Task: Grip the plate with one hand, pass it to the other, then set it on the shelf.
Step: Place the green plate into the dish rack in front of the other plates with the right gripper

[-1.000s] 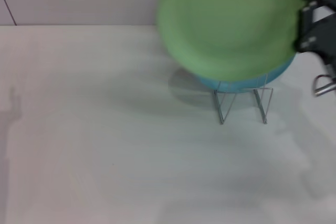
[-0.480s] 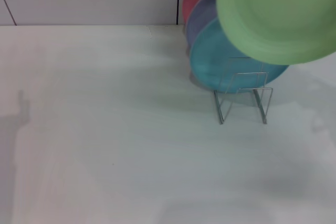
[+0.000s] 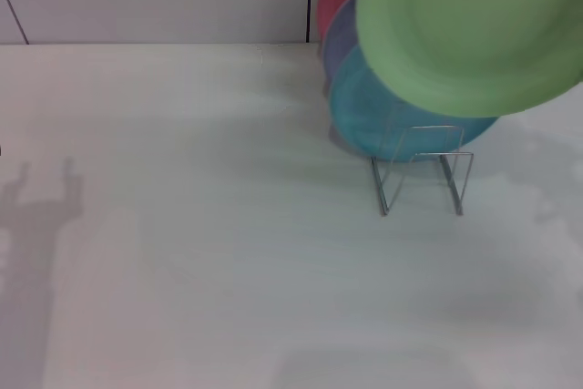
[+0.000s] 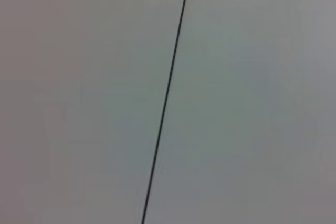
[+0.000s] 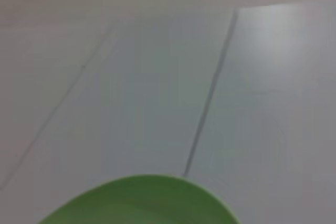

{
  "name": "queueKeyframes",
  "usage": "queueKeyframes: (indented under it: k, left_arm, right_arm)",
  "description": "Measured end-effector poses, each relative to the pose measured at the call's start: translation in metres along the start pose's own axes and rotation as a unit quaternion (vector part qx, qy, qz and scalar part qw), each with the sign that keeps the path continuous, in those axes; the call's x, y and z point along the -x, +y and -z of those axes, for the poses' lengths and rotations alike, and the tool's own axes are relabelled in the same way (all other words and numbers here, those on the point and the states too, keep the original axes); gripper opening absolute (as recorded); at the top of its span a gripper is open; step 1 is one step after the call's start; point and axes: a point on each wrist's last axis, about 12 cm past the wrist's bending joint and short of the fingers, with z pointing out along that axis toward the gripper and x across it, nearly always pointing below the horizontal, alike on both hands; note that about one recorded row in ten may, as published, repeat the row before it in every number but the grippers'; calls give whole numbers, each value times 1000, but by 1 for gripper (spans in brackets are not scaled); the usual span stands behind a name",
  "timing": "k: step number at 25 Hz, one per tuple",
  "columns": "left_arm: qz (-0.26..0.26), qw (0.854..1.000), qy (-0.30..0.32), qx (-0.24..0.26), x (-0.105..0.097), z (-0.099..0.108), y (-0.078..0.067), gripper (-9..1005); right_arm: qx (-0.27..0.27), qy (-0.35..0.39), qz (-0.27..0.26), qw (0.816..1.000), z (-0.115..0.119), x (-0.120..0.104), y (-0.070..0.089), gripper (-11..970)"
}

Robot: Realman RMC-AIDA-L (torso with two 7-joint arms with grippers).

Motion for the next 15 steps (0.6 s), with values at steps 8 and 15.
queueKeyframes:
  k: [8, 15]
  left_arm:
    - [20, 1000, 2, -6, 0, 7, -9, 576]
    - [41, 999, 3, -10, 1, 13, -13, 576]
  right_arm:
    - [69, -12, 85, 994, -12, -1, 3, 23]
    - [102, -22, 177, 979, -12, -1, -7, 23]
